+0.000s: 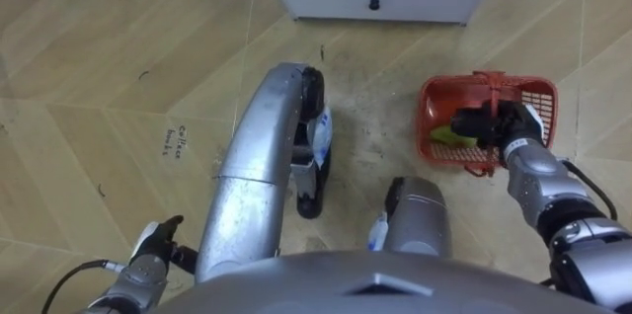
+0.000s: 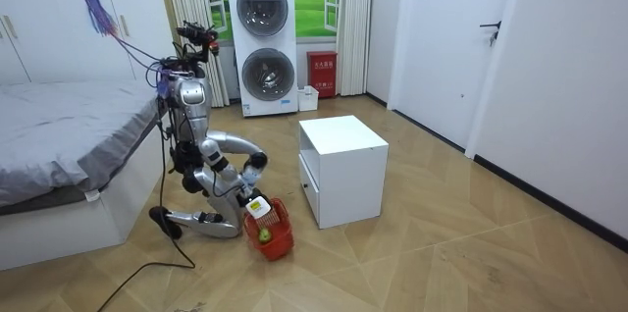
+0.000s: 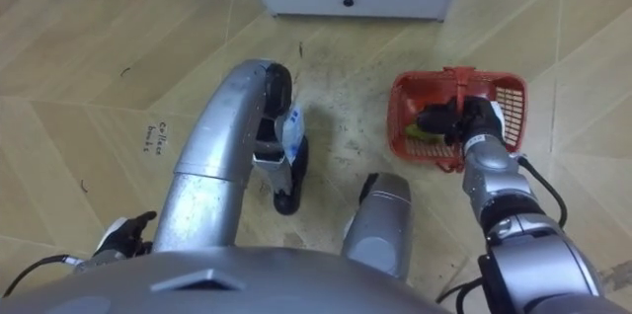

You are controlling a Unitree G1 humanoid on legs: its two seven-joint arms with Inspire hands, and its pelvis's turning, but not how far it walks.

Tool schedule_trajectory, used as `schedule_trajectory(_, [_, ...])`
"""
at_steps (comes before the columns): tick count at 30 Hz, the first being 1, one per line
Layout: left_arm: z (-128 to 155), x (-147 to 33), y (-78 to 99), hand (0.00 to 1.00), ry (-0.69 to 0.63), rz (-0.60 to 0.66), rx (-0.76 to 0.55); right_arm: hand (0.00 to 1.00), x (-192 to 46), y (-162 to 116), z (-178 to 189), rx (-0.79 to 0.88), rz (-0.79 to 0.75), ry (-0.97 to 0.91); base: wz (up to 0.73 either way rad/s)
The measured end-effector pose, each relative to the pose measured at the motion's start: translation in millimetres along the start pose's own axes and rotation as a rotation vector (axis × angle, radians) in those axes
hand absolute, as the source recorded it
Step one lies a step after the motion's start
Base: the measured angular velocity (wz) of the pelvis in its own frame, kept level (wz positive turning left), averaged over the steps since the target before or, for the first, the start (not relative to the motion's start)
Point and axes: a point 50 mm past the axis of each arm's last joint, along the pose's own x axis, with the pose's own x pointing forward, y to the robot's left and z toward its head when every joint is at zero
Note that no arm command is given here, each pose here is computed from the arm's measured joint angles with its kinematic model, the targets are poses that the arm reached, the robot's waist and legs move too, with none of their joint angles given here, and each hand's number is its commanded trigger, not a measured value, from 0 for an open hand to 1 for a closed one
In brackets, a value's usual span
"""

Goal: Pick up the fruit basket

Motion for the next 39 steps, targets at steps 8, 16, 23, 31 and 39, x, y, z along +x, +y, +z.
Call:
schedule_trajectory(8, [12.2,2.3,-0.1,0.0,-0.027,-0.003,-0.004,1.0,0.2,0.6,-4.9,-0.06,0.007,0.026,-0.02])
schedule_trajectory(16, [48.6,7.8,13.6,0.0,-0.111,0.027,-0.039,1.0,-1.4,18.0,30.2,-0.171,0.055,-0.14,-0.05])
schedule_trajectory(23, [74.5,9.5,24.5,0.0,-0.177,0.058,-0.06,1.0,-6.3,30.3,54.4,-0.25,0.078,-0.262,-0.25])
schedule_trajectory(31, [51.8,8.9,29.9,0.0,-0.095,0.116,-0.176,1.0,-22.4,48.9,77.3,-0.342,0.123,-0.431,-0.68])
schedule_trajectory(39, [55.8,6.0,42.1,0.0,-0.139,0.171,-0.224,1.0,-49.0,41.8,87.4,-0.324,0.095,-0.587,-0.07])
